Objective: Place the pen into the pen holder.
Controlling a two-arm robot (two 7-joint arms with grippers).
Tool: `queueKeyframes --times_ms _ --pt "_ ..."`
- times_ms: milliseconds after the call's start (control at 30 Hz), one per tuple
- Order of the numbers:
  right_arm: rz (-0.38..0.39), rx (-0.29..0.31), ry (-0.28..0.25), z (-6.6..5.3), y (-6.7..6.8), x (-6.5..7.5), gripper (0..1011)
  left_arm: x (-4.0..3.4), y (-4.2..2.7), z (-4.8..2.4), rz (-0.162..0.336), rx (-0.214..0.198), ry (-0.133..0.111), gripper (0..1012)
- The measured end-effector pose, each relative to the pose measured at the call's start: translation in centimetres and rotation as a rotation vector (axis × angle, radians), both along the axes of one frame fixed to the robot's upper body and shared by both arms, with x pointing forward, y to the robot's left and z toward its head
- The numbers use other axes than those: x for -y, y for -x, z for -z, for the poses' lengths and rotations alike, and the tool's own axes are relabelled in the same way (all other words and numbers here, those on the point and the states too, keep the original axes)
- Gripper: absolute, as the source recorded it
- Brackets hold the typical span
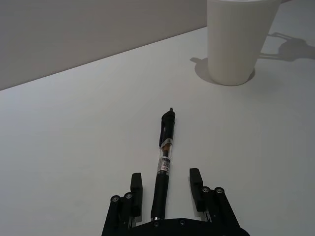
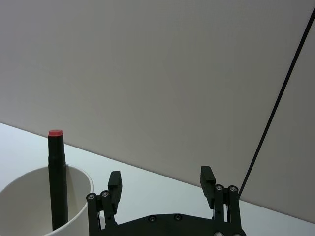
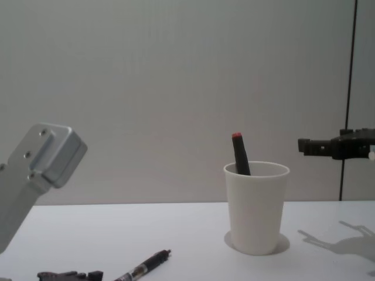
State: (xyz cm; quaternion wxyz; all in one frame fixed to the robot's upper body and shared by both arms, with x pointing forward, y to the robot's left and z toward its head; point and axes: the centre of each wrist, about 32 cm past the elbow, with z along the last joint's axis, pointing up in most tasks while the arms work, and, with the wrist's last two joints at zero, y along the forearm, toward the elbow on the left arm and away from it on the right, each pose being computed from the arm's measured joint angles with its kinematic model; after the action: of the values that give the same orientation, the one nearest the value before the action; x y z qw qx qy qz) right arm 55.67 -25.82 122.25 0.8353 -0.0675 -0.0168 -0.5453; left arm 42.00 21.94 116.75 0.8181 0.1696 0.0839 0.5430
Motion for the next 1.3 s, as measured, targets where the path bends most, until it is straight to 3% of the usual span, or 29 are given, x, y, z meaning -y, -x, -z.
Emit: queueKeyframes --times_ms 233,267,433,500,1067,1300 --pt "0.0 0.0 0.0 0.0 0.0 0.0 1002 0.0 0.0 0.03 -0.001 -0.001 -0.001 397" --pt "0.0 0.0 0.0 0.0 0.0 -0.01 1002 0.0 0.0 0.04 -0.001 -0.001 -0.001 327" --pt "0.0 0.0 0.0 0.0 0.0 0.0 1001 0.0 0.0 0.04 -0.002 -0.001 -0.002 229" --pt "0.0 0.0 0.0 0.0 0.0 0.0 1002 -0.01 0.0 0.05 -0.003 -0.001 -0.002 142" --pt "0.0 0.0 0.0 0.0 0.0 0.0 1002 0.01 0.01 0.03 -0.002 0.0 -0.004 123" --pt "0.0 0.0 0.0 0.0 0.0 0.0 1002 -0.05 0.15 -0.12 -0.008 0.03 -0.016 123"
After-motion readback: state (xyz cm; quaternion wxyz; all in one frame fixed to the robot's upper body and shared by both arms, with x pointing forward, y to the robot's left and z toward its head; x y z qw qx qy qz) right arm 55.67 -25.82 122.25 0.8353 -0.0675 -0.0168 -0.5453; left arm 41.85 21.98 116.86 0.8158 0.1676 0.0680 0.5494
